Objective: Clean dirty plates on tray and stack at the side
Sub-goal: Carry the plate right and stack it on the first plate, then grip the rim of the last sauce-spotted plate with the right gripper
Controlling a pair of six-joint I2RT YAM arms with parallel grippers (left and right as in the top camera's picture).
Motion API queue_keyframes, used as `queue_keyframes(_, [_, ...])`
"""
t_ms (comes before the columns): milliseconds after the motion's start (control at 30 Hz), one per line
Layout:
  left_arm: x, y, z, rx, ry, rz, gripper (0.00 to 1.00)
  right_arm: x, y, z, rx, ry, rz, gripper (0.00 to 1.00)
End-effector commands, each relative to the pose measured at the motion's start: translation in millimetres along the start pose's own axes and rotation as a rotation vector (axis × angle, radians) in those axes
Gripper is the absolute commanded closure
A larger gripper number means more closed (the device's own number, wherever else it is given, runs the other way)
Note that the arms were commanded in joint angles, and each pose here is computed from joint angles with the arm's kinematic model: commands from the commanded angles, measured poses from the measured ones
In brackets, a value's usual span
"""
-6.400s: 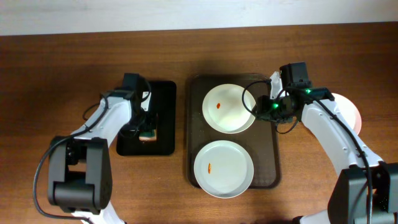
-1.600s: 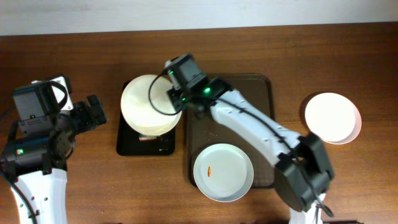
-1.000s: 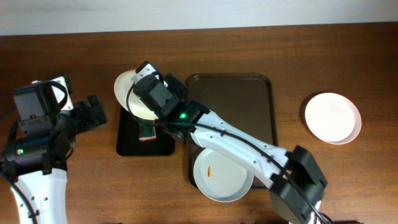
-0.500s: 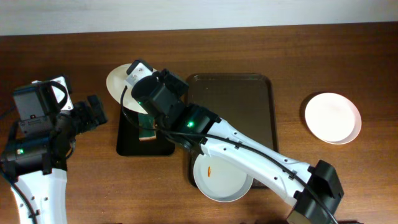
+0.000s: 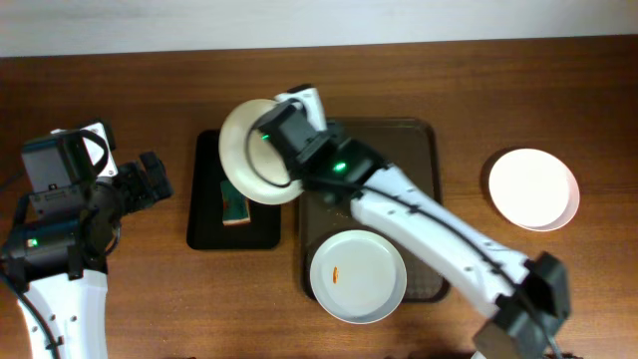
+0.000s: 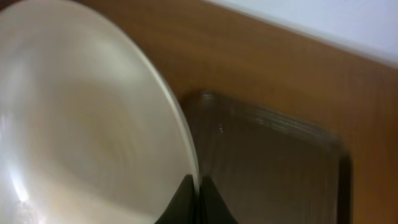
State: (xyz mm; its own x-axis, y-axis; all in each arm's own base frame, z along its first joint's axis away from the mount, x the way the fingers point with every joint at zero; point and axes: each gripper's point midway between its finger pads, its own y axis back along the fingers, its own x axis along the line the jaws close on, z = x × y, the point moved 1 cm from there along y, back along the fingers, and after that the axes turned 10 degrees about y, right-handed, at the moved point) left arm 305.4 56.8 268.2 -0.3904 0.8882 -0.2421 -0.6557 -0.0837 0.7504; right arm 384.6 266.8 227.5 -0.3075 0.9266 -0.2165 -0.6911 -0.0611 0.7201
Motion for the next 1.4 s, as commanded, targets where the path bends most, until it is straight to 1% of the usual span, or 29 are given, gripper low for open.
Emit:
queue_keyframes(0, [-3,6,4,-0.017,0.01,-0.021,0.0,-86,26,4,0.025,-0.374,0.008,0.96])
queue_keyframes(33, [-3,6,4,-0.017,0.01,-0.021,0.0,-128,22,-14,0.098,-0.455,-0.012,0.96])
queue_keyframes(133, [-3,6,4,-0.017,0.01,-0.021,0.0,-193,13,-54,0.239,-0.558,-0.015,0.96])
queue_keyframes(233, [-3,6,4,-0.017,0.01,-0.021,0.0,-277,9,-115,0.371,-0.754,-0.082,0.96])
queue_keyframes(267, [-3,6,4,-0.017,0.01,-0.021,0.0,-310,9,-147,0.417,-0.852,-0.116,0.96])
queue_keyframes(300, [-3,6,4,-0.017,0.01,-0.021,0.0,-333,8,-179,0.456,-0.946,-0.146,0.96])
queue_keyframes(367, [-3,6,4,-0.017,0.01,-0.021,0.0,-355,6,-222,0.505,-1.046,-0.194,0.96])
queue_keyframes(467, [-3,6,4,-0.017,0.01,-0.021,0.0,-370,-3,-307,0.566,-1.205,-0.263,0.96])
queue_keyframes(533, [-3,6,4,-0.017,0.01,-0.021,0.0,-370,-10,-344,0.564,-1.278,-0.273,0.96])
queue_keyframes(567, [-3,6,4,-0.017,0.01,-0.021,0.0,-370,-16,-352,0.528,-1.292,-0.243,0.96])
queue_keyframes(633, [-3,6,4,-0.017,0.01,-0.021,0.0,-370,-19,-353,0.499,-1.303,-0.217,0.96])
queue_keyframes(733, [-3,6,4,-0.017,0.01,-0.021,0.0,-376,-18,-355,0.498,-1.291,-0.258,0.96])
queue_keyframes(767, [-3,6,4,-0.017,0.01,-0.021,0.0,-377,-18,-354,0.489,-1.29,-0.257,0.91])
queue_keyframes(800, [-3,6,4,-0.017,0.01,-0.021,0.0,-378,-18,-348,0.472,-1.287,-0.235,0.58])
queue_keyframes(833, [-3,6,4,-0.017,0.01,-0.021,0.0,-376,-18,-341,0.45,-1.266,-0.201,0.52])
queue_keyframes(867, [-3,6,4,-0.017,0.01,-0.021,0.0,-374,-17,-331,0.416,-1.25,-0.156,0.5])
queue_keyframes(900, [-3,6,4,-0.017,0.01,-0.021,0.0,-371,-13,-318,0.37,-1.251,-0.11,0.49])
queue_keyframes(967, [-3,6,4,-0.016,0.01,-0.021,0.0,-362,1,-279,0.239,-1.193,0.018,0.49])
queue_keyframes(1000, [-3,6,4,-0.016,0.01,-0.021,0.0,-355,10,-264,0.204,-1.173,0.055,0.5])
queue_keyframes(1067, [-3,6,4,-0.017,0.01,-0.021,0.0,-330,30,-235,0.161,-1.065,0.127,0.52])
queue_keyframes(1133, [-3,6,4,-0.016,0.01,-0.021,0.0,-284,48,-208,0.172,-0.874,0.21,0.54])
queue_keyframes(1167, [-3,6,4,-0.017,0.01,-0.021,0.0,-259,52,-198,0.195,-0.792,0.257,0.54])
queue_keyframes(1200, [-3,6,4,-0.016,0.01,-0.021,0.0,-228,53,-194,0.255,-0.706,0.302,0.55])
queue_keyframes(1233, [-3,6,4,-0.016,0.01,-0.021,0.0,-209,53,-195,0.306,-0.647,0.317,0.55])
queue_keyframes(1300, [-3,6,4,-0.016,0.01,-0.021,0.0,-173,49,-203,0.425,-0.511,0.325,0.54])
queue_keyframes(1367, [-3,6,4,-0.016,0.01,-0.021,0.0,-132,42,-230,0.607,-0.373,0.287,0.53])
